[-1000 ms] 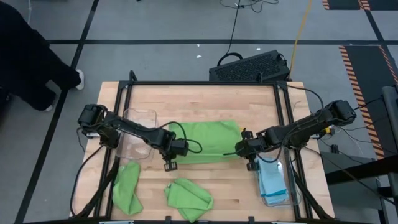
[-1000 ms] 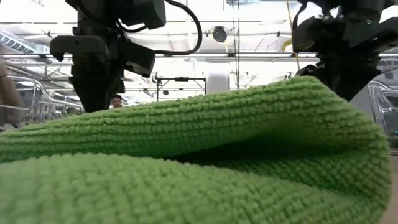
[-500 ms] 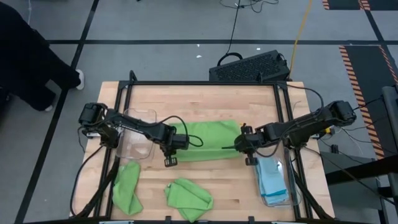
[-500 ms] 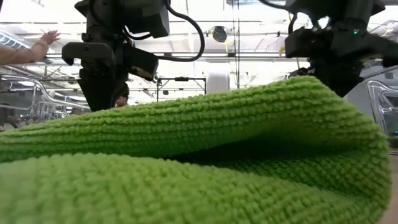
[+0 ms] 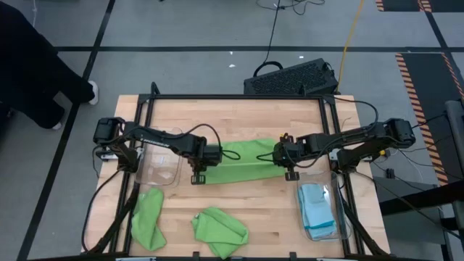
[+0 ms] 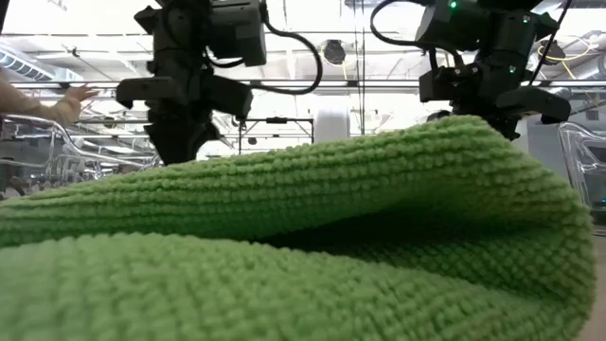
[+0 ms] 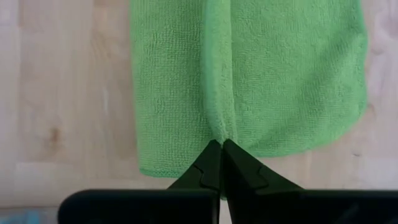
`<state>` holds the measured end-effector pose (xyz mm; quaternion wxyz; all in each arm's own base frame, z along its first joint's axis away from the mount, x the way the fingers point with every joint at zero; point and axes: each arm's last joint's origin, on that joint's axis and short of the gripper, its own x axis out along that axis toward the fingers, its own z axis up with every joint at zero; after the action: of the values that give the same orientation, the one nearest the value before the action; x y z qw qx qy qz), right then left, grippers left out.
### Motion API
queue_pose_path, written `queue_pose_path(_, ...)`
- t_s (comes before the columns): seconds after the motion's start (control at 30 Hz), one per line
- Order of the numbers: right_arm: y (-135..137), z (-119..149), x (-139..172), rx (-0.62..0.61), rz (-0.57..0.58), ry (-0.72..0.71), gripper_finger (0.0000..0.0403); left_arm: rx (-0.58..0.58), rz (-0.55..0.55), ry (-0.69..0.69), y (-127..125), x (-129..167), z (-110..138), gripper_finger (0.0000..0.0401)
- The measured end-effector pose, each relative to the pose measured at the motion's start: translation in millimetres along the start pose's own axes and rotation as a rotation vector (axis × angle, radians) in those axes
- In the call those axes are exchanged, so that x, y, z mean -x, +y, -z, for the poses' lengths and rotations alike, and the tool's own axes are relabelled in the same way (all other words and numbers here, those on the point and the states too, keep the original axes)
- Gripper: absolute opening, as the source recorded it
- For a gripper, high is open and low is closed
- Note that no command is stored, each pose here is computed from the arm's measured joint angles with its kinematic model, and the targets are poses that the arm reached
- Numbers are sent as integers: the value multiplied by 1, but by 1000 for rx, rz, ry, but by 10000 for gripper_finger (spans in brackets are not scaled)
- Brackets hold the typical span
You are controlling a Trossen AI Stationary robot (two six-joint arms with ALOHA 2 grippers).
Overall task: Sort microfiber towel by color & place in baskets
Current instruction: Fold the top green microfiber towel
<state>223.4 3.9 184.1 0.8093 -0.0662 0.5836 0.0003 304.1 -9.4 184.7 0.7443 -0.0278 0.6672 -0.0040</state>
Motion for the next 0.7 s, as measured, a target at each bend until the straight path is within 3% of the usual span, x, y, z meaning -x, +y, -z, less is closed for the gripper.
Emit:
queue_pose_path(0.23, -12, 3, 0, -14, 65, 27, 2, -81, -94, -64, 20, 19, -15, 14)
queue_pose_path(0.7, -28, 0, -1, -54, 192, -1, 3, -6, -136, -49, 52, 21, -12, 5)
